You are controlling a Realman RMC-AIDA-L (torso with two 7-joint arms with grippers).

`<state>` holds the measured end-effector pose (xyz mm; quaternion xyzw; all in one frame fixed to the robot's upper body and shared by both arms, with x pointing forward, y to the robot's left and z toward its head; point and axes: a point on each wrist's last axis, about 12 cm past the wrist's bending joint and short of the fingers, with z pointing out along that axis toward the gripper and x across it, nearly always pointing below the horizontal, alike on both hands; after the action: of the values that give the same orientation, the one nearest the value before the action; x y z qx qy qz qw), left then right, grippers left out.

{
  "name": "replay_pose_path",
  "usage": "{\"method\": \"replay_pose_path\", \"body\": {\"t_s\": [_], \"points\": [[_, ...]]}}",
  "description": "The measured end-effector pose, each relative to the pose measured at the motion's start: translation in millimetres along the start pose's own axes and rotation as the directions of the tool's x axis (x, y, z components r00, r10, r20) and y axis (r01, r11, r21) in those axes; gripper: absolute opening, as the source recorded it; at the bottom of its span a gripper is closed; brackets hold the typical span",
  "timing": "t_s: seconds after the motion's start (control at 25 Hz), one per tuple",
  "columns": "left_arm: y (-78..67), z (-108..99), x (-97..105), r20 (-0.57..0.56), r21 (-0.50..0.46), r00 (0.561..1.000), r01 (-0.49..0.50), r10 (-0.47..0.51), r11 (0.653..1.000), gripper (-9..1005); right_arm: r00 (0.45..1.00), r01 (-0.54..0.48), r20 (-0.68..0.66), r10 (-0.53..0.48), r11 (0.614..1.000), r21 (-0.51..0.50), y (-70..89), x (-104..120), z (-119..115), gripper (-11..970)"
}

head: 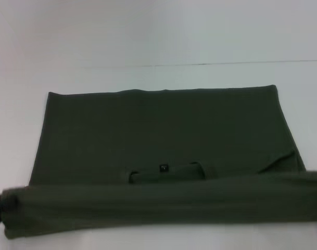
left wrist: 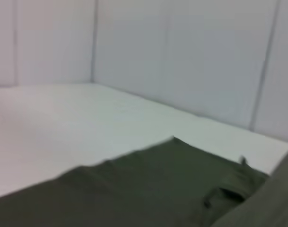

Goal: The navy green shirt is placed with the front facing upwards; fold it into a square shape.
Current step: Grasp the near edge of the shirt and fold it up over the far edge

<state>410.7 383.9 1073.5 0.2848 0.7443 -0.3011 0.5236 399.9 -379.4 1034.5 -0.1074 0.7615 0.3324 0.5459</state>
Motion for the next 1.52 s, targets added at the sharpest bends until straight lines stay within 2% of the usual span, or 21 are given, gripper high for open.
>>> {"method": "replay_pose_path", "body": {"t_s": [0.28,0.44,0.72,0.84,1.08,1.36,1.52], "points": [[21.8,27,-6,0.059,-0.069,0.996,0.064,-0.060,0.996,34,0.999,-0.036,-0.009,0.036,0.999,-0.020,-16.9,-36,33,50],[34.5,46,-10,0.069,-0.138,0.994,0.094,-0.085,0.986,34,0.999,-0.047,-0.013,0.047,0.999,0.005,-27.5,-55,53,50],[58.9,81,-27,0.105,-0.266,0.989,0.126,-0.102,0.956,33,0.998,-0.020,-0.057,0.025,0.996,0.088,-43.0,-83,110,50],[67.0,98,-36,0.108,-0.288,0.990,0.119,-0.091,0.950,33,0.995,0.019,-0.103,-0.005,0.991,0.133,-44.0,-88,145,50],[83.7,130,-54,0.106,-0.350,0.992,0.106,-0.073,0.931,34,0.993,0.051,-0.117,-0.030,0.982,0.179,-46.4,-93,168,50],[95.7,172,-78,0.047,-0.401,0.999,0.035,-0.017,0.915,34,0.996,0.069,-0.075,-0.052,0.963,0.259,-54.9,-110,179,50],[101.5,202,-91,-0.040,-0.454,0.999,-0.031,0.015,0.890,33,0.995,0.082,-0.085,-0.060,0.957,0.278,-54.1,-114,192,50]]}}
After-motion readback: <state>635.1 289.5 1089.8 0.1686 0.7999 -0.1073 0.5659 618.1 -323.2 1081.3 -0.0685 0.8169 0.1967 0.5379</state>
